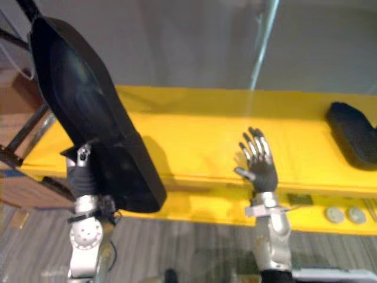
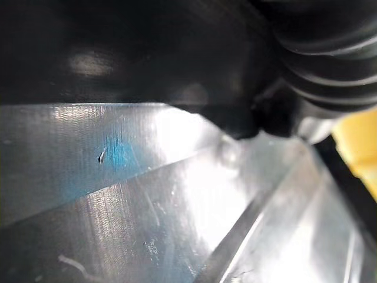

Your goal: Walk over and take plastic housings, then place them on the shelf

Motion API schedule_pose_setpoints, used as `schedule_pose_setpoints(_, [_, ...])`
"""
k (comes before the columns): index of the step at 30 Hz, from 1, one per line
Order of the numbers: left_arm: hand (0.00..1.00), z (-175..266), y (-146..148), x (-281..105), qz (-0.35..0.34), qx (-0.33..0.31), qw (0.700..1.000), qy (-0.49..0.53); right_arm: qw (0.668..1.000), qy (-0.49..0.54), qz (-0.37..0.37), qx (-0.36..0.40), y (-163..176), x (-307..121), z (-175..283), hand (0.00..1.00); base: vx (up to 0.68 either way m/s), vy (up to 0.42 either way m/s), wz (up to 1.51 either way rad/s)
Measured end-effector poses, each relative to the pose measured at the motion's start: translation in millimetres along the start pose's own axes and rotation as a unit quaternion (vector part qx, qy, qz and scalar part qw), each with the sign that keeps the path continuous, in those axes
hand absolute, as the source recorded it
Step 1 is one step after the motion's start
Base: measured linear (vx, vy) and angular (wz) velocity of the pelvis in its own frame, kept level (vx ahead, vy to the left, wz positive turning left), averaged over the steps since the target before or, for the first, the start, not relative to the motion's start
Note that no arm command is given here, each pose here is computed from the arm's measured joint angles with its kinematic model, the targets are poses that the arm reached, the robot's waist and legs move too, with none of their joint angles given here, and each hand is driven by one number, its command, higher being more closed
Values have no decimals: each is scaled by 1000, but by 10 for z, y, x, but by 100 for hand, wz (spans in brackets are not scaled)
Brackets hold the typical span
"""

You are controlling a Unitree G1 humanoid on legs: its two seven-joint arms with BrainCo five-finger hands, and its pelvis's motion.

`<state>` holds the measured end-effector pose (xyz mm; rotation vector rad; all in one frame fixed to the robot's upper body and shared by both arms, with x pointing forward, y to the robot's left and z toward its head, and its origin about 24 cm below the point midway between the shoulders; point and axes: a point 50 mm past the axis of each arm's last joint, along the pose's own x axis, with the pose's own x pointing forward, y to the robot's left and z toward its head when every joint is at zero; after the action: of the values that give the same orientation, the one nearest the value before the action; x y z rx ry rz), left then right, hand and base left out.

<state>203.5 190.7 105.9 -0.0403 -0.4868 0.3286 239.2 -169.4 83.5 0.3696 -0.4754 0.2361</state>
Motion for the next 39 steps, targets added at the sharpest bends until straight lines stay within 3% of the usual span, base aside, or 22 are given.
schedule_pose_setpoints(6, [100, 18, 187, -105, 25, 17, 999, 11, 999, 9, -41, -8, 50, -6, -61, 0, 1, -50, -22])
schedule_pose_setpoints(7, [100, 296, 200, -69, 28, 10, 997, -77, 991, 21, -121, -58, -73, -226, -7, 0, -7, -21, -14])
schedule_pose_setpoints(14, [100, 297, 202, -66, 31, 12, 996, -78, 987, 31, -147, -63, -148, -346, -7, 0, 0, 0, 0])
schedule_pose_setpoints(26, [100, 229, 5, 72, 15, 30, 998, -44, 955, 43, -287, -58, -469, -759, 215, 0, -1, 20, -7])
schedule_pose_setpoints(34, [100, 129, -61, 366, -10, 71, 997, -22, 944, 95, -309, -61, -486, -1023, 163, 0, 63, -4, -14])
schedule_pose_setpoints(39, [100, 0, -108, 485, 11, 96, 995, 12, 943, 106, -308, -63, -488, -1084, 160, 0, 9, 13, -11])
